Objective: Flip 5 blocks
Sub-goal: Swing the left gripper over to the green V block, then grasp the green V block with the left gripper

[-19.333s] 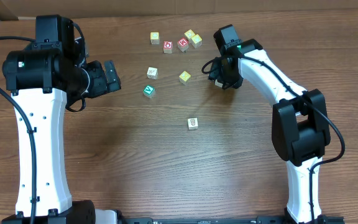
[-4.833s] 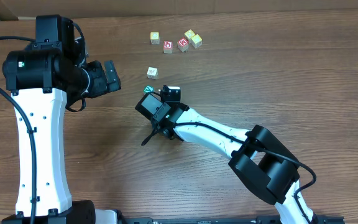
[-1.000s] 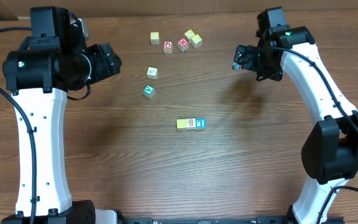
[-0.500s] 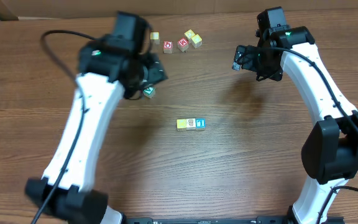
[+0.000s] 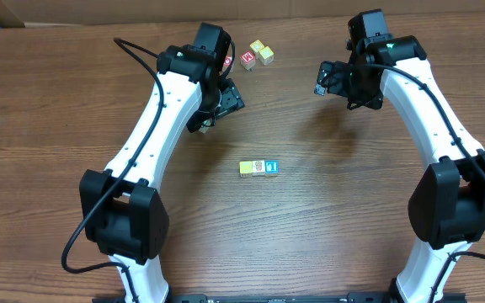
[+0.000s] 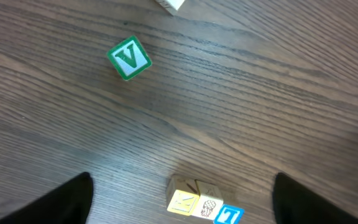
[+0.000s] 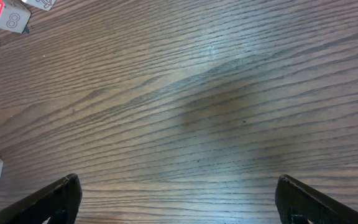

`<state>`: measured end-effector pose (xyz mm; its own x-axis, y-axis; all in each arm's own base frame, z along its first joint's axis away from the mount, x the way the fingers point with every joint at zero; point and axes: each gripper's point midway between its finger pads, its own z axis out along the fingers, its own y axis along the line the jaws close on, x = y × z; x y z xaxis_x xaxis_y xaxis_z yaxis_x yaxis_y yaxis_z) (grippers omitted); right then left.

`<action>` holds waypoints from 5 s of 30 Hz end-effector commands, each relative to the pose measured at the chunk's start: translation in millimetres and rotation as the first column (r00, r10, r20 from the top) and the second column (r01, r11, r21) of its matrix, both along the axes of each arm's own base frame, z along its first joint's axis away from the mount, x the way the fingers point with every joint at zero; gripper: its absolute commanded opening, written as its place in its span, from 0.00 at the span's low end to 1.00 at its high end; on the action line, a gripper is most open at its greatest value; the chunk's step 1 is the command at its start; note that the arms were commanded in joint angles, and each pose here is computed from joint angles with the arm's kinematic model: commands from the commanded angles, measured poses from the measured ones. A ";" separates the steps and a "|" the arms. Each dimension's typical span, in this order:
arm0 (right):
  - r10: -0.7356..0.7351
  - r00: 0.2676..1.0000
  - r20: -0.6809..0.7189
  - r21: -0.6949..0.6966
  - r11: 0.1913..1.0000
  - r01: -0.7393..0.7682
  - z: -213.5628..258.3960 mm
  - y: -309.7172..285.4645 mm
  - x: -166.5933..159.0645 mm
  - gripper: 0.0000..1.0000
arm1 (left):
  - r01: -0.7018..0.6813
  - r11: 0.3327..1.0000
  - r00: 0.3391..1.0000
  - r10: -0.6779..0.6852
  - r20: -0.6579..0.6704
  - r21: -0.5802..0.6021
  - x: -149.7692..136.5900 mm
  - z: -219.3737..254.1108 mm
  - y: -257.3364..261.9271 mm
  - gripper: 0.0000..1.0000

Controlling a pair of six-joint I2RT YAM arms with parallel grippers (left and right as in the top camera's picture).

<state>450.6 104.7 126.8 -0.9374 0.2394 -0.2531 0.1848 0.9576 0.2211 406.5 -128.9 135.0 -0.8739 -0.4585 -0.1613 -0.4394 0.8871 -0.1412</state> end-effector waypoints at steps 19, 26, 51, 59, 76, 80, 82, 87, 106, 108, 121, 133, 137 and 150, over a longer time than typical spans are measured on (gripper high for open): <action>0.013 1.000 0.016 0.005 1.000 -0.013 4.3 1.9 2.6 1.00 | 0.084 0.971 0.995 -0.095 0.035 0.226 33.9 -34.7 32.7 0.66; 0.013 1.000 0.016 0.005 1.000 -0.013 4.3 1.9 2.6 1.00 | 0.035 0.978 0.999 -0.039 0.012 0.206 32.2 -39.9 43.4 0.74; 0.013 1.000 0.016 0.005 1.000 -0.013 4.3 1.9 2.6 1.00 | -0.187 0.957 0.978 0.203 -0.054 0.224 32.3 -98.8 50.5 0.55; 0.013 1.000 0.016 0.005 1.000 -0.013 4.3 1.9 2.6 1.00 | -0.188 0.952 0.977 0.207 -0.055 0.243 35.8 -111.5 53.3 0.52; 0.013 1.000 0.016 0.005 1.000 -0.013 4.3 1.9 2.6 1.00 | -0.189 0.945 0.976 0.210 -0.051 0.268 35.7 -111.0 59.9 0.45; 0.013 1.000 0.016 0.005 1.000 -0.013 4.3 1.9 2.6 1.00 | -0.188 0.945 0.976 0.210 -0.056 0.269 34.3 -111.2 59.6 0.46; 0.013 1.000 0.016 0.005 1.000 -0.013 4.3 1.9 2.6 1.00 | -0.188 0.945 0.976 0.209 -0.053 0.267 35.2 -111.2 58.8 0.47; 0.013 1.000 0.016 0.005 1.000 -0.013 4.4 1.9 2.7 1.00 | -0.175 0.947 0.978 0.198 -0.059 0.271 34.2 -111.2 59.4 0.46; 0.013 1.000 0.016 0.006 1.000 -0.013 4.3 2.0 2.6 1.00 | -0.011 0.968 0.993 0.040 -0.111 0.249 31.5 -113.6 51.9 0.36; 0.013 1.000 0.016 0.006 1.000 -0.013 4.3 2.0 2.6 1.00 | 0.009 0.968 0.993 0.021 -0.115 0.251 31.5 -113.6 51.9 0.36; 0.013 1.000 0.017 0.006 1.000 -0.013 4.5 2.0 2.8 1.00 | -0.126 0.960 0.981 0.159 -0.114 0.251 22.9 -121.0 55.1 0.48; 0.013 1.000 0.016 0.006 1.000 -0.013 4.3 2.0 2.6 1.00 | -0.191 0.955 0.975 0.211 -0.067 0.226 32.4 -128.3 60.4 0.41; 0.013 1.000 0.016 0.005 1.000 -0.013 4.3 1.9 2.6 1.00 | -0.166 0.960 0.981 0.183 -0.057 0.224 39.3 -118.7 60.8 0.34; 0.013 1.000 0.016 0.006 1.000 -0.013 4.3 2.0 2.6 1.00 | 0.030 0.973 0.996 -0.009 -0.093 0.230 41.5 -110.0 56.7 0.27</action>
<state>450.7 104.8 126.8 -0.9379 0.2361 -0.2540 0.1814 0.9583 0.2207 442.8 -68.6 23.8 -0.8526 -0.4857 -0.1928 -0.5104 0.8532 0.1076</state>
